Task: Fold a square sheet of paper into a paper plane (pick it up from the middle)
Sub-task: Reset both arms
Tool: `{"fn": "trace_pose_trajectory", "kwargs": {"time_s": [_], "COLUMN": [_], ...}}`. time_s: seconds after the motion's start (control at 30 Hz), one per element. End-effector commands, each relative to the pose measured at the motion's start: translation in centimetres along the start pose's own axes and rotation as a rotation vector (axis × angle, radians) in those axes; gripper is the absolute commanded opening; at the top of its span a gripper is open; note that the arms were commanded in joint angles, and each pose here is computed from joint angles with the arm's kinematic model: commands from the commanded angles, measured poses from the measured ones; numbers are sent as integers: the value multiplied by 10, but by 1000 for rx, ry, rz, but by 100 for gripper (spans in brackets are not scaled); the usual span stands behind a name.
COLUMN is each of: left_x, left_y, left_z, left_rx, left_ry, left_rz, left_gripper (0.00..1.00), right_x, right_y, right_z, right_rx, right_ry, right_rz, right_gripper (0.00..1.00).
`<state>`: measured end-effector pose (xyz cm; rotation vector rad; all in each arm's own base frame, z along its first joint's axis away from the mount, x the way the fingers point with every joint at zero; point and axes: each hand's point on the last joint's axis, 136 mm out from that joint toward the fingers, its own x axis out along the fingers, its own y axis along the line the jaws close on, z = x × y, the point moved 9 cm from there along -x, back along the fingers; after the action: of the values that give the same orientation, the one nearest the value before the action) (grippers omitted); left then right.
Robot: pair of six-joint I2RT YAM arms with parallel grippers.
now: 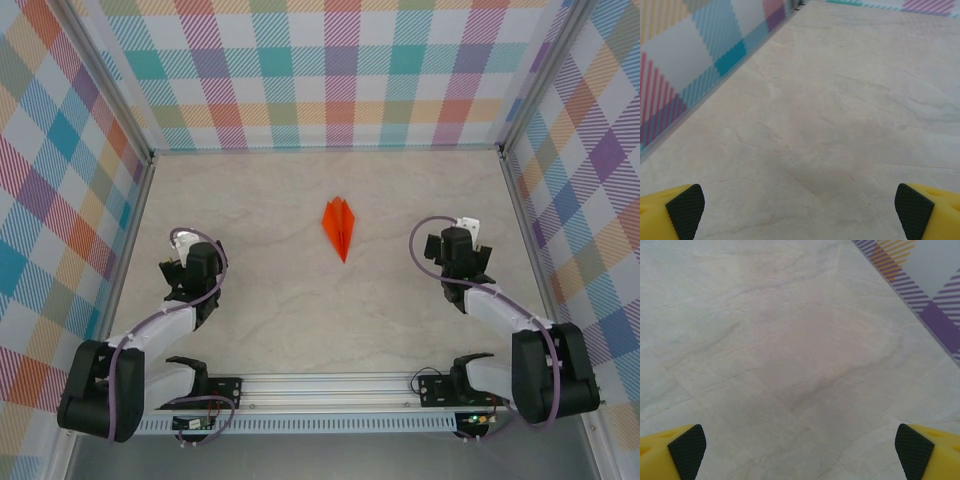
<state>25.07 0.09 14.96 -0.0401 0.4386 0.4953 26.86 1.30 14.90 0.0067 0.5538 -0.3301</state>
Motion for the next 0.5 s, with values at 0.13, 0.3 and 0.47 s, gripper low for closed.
{"fn": "trace_pose_trajectory", "kwargs": {"time_s": [0.13,0.3,0.47], "left_x": [16,27,34], "left_y": [-17,-28,-32], "left_z": [13,5,-6], "left_rx": [-8,15,33], "left_ry": [-166,-142,-135], "left_rz": [-277,-404,-443], "left_gripper": [100,100,100], "right_x": [13,20,28], "right_y": [11,12,10], "right_z": [12,15,8], "right_rx": [-3,-20,-18], "right_ry": [-181,-203,-233], "right_rz": [202,256,294], "right_gripper": [100,100,100]}}
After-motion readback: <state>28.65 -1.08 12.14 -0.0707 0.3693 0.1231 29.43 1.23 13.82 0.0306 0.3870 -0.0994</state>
